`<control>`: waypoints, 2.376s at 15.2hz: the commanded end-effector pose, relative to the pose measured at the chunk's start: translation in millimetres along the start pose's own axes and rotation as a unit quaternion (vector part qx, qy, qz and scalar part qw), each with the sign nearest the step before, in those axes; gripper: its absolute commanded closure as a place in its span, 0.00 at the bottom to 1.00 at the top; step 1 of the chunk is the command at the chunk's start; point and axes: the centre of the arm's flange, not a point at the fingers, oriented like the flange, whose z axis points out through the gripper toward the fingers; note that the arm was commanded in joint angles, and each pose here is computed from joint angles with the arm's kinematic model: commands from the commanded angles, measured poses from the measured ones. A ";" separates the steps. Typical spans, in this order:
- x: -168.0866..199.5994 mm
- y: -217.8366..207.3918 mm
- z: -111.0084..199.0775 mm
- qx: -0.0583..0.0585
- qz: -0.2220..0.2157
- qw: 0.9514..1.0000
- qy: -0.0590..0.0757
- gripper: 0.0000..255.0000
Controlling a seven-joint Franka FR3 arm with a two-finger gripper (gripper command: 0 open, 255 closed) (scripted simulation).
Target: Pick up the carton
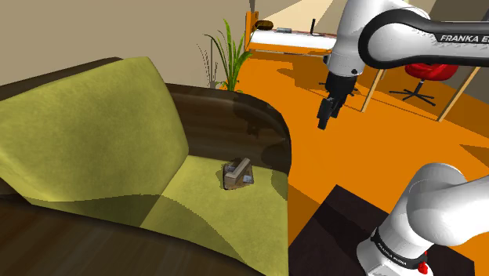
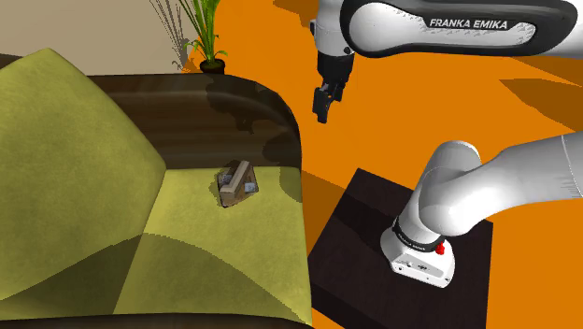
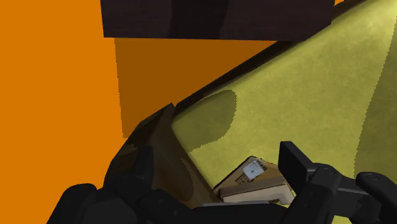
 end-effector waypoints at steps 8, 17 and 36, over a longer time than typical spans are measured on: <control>66.5 -29.1 56.1 0.003 -0.053 0.999 0.002 0.00; 146.9 -77.2 127.5 0.007 -0.122 0.993 0.004 0.00; 276.5 -195.8 268.6 0.014 -0.247 0.969 0.008 0.00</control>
